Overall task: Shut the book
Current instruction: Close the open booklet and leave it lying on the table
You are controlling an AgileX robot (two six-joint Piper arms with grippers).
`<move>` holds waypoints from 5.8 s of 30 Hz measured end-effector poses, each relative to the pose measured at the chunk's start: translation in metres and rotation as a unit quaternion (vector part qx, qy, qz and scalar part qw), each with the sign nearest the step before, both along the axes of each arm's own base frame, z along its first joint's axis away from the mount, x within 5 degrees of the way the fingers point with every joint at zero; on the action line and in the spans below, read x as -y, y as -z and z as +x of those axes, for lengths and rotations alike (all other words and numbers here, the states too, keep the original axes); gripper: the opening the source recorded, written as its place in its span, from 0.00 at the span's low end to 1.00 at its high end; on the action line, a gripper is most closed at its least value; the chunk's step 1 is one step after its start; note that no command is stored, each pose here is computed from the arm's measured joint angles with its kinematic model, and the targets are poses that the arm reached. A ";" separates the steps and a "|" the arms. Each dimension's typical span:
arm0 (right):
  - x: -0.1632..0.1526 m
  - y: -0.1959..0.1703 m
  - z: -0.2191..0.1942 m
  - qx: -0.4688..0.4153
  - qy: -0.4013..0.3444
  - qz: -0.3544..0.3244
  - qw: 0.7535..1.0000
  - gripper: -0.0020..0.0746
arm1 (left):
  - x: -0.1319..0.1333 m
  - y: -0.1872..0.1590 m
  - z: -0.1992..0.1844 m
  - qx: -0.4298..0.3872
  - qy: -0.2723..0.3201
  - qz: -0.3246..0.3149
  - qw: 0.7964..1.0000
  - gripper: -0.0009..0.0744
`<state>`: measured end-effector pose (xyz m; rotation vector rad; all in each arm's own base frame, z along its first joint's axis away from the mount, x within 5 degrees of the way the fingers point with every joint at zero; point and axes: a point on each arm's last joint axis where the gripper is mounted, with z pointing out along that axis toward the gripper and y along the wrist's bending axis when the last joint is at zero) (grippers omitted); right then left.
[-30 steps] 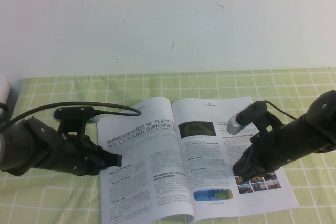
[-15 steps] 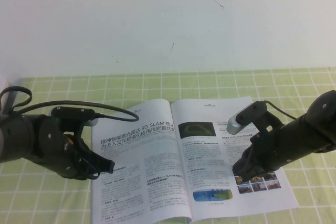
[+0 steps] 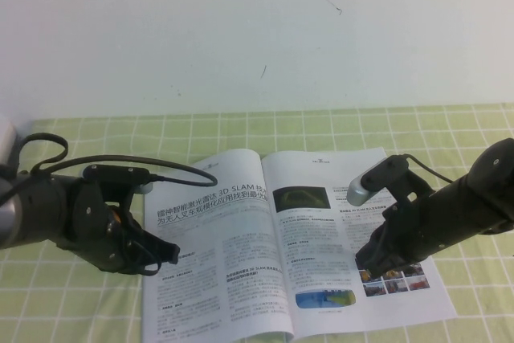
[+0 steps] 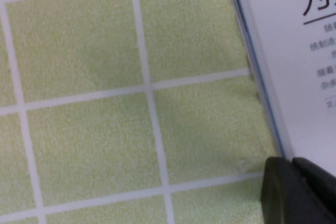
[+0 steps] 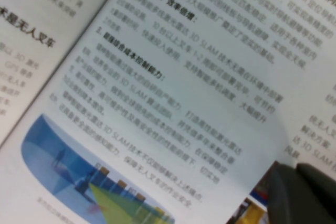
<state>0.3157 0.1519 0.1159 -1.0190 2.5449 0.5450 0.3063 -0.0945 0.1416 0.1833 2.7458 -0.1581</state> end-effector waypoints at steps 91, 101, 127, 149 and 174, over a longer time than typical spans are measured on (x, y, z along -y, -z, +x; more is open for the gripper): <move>0.149 -0.144 -0.267 0.334 0.246 -0.043 0.909 0.02 | -0.027 -0.151 -0.188 0.411 0.151 -0.061 0.897 0.01; 0.148 -0.144 -0.267 0.333 0.246 -0.039 0.910 0.02 | -0.035 -0.142 -0.196 0.397 0.124 -0.074 0.906 0.01; 0.148 -0.144 -0.267 0.331 0.246 -0.037 0.910 0.02 | -0.084 -0.035 -0.253 0.444 -0.011 -0.036 0.895 0.01; 0.148 -0.144 -0.267 0.332 0.246 -0.036 0.910 0.02 | -0.084 -0.034 -0.254 0.440 -0.012 -0.031 0.898 0.01; 0.150 -0.122 -0.267 0.378 0.288 -0.020 0.880 0.02 | -0.084 -0.034 -0.254 0.439 -0.012 -0.030 0.898 0.01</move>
